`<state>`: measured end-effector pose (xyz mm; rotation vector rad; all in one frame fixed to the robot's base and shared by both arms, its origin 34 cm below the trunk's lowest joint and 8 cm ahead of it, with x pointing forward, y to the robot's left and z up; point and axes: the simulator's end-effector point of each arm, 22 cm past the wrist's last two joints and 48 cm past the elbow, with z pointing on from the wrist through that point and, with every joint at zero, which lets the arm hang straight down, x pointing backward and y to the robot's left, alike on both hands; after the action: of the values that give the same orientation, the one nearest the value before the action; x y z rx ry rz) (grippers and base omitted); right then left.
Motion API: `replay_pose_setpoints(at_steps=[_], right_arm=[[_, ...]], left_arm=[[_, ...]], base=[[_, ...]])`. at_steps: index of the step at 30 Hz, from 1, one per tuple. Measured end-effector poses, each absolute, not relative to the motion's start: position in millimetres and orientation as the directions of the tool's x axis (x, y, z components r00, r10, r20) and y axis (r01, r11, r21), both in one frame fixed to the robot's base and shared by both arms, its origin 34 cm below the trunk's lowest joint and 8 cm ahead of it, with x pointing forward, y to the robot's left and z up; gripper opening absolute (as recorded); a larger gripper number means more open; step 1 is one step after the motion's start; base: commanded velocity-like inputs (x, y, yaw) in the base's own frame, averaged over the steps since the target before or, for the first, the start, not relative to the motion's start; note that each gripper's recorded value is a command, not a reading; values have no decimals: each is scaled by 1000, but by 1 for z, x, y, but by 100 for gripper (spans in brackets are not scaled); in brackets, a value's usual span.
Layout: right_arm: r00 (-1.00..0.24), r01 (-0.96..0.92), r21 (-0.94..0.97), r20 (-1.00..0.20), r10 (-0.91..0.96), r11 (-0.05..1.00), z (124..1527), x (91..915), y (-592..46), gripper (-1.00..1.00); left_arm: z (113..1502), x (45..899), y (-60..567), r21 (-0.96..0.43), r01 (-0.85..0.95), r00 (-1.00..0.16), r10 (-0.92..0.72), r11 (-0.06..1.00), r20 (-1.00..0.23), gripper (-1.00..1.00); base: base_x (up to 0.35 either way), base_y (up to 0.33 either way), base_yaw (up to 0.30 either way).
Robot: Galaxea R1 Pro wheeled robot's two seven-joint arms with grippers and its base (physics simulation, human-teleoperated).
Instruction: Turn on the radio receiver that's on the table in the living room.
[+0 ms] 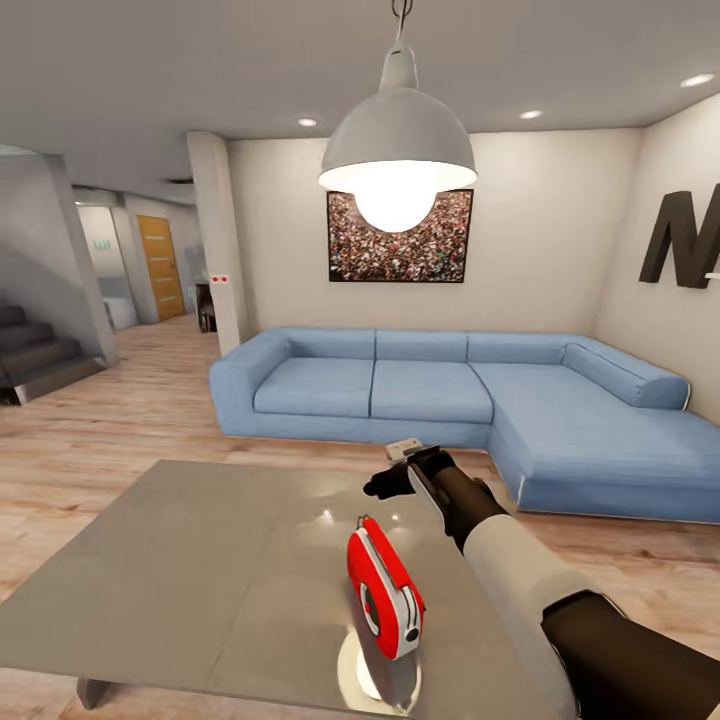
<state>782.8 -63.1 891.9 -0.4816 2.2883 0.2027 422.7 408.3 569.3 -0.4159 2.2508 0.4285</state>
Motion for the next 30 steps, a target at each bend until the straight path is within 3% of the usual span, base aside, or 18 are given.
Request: replay_pose_setpoints(at_steps=[30], right_arm=[[-731, -347, 2, -628, -269, 938, 838, 768, -109, 100]], left_arm=[[569, 423, 408, 169, -426, -632, -159, 889, -758, 100]], base=[[0, 5, 0]])
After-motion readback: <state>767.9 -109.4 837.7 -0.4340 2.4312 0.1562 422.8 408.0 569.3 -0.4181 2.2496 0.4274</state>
